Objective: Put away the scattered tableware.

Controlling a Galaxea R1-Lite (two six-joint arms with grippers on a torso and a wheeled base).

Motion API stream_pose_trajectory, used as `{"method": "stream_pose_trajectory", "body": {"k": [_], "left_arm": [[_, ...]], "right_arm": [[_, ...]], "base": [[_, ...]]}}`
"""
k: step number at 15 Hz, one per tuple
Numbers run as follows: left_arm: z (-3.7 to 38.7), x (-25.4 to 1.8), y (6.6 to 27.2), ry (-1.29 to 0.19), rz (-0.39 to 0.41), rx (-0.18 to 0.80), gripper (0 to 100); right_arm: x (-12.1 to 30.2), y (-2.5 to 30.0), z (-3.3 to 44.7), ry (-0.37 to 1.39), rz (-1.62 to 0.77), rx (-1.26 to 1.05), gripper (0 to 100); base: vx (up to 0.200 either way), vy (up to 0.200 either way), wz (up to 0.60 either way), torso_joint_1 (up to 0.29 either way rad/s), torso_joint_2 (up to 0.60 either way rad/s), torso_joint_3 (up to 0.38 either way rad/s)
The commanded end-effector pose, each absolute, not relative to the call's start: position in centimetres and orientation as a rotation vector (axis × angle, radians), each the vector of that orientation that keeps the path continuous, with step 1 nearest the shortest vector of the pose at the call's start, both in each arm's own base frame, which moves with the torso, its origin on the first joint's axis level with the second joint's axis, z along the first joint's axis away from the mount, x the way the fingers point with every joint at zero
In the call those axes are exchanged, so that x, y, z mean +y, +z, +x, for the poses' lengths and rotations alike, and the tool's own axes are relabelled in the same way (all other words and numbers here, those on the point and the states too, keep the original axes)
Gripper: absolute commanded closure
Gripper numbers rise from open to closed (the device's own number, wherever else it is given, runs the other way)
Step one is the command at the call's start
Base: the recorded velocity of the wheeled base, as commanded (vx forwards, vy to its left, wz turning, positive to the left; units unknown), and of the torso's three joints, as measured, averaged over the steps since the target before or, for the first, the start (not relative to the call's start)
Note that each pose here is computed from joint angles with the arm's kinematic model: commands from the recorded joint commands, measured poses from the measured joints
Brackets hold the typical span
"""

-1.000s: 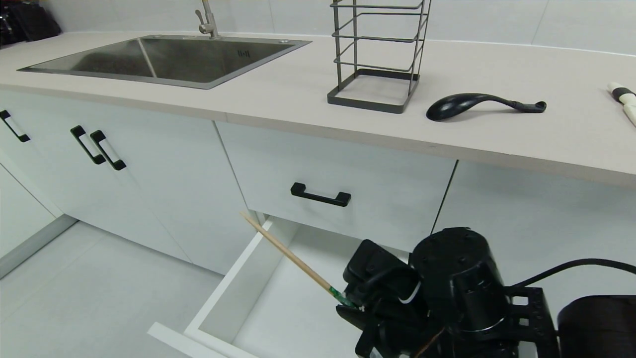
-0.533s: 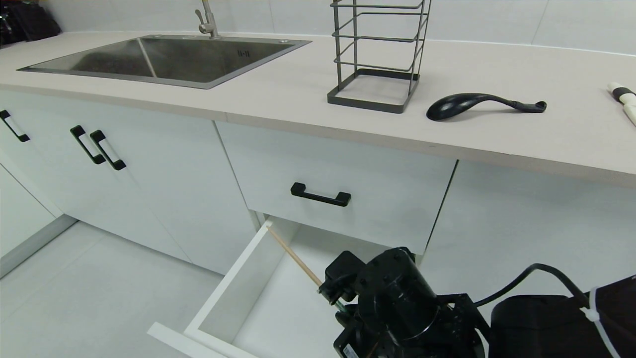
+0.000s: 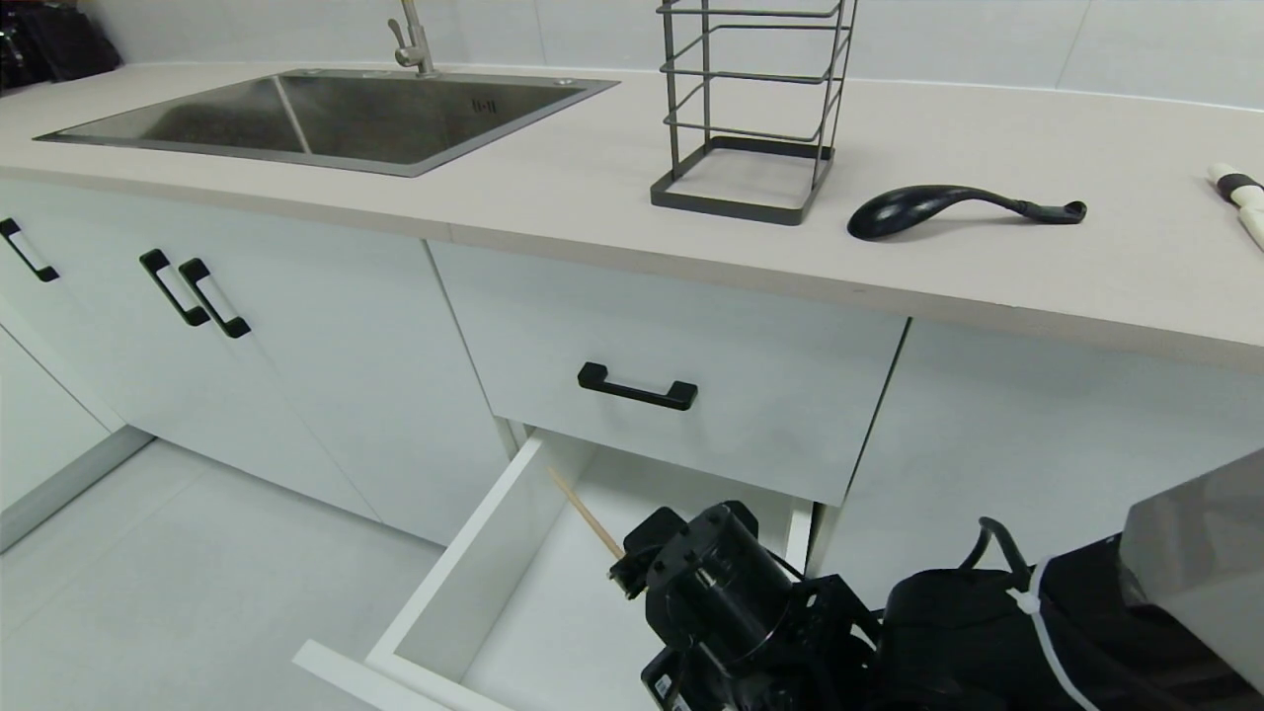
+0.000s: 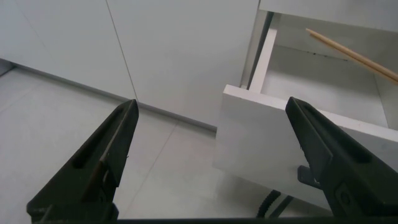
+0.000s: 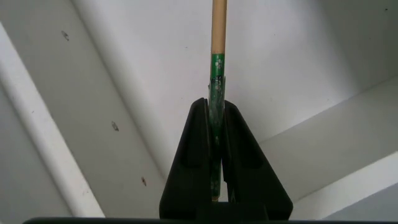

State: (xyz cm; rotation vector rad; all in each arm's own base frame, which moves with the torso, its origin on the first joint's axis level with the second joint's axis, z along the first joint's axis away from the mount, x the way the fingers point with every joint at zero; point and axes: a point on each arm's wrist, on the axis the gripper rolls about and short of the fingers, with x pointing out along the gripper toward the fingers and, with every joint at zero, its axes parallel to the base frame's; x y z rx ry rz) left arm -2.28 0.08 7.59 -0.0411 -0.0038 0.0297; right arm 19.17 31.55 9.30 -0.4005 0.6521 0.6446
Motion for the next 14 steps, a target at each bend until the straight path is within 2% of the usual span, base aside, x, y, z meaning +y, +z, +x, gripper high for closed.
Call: {"method": "stream_pose_trajectory", "body": {"k": [1, 4, 8, 14], "left_arm": [[-2.3, 0.1, 7.6, 0.029, -0.041, -0.004, 0], [-2.3, 0.1, 7.6, 0.031, -0.041, -0.004, 0], [-2.3, 0.1, 7.6, 0.031, -0.041, -0.004, 0], [-2.3, 0.1, 7.6, 0.031, -0.041, -0.004, 0]], "right_arm": [[32.0, 8.2, 20.7, 0.602, -0.423, 0.689, 100], [32.2, 7.4, 22.0, 0.545, -0.443, 0.711, 100], [34.6, 4.7, 23.9, 0.498, -0.455, 0.706, 100], [35.1, 3.4, 24.9, 0.479, -0.457, 0.714, 100]], "base": [[0.0, 0.0, 0.0, 0.0, 0.0, 0.0], [0.0, 0.0, 0.0, 0.0, 0.0, 0.0], [0.0, 0.0, 0.0, 0.0, 0.0, 0.0], [0.0, 0.0, 0.0, 0.0, 0.0, 0.0]]}}
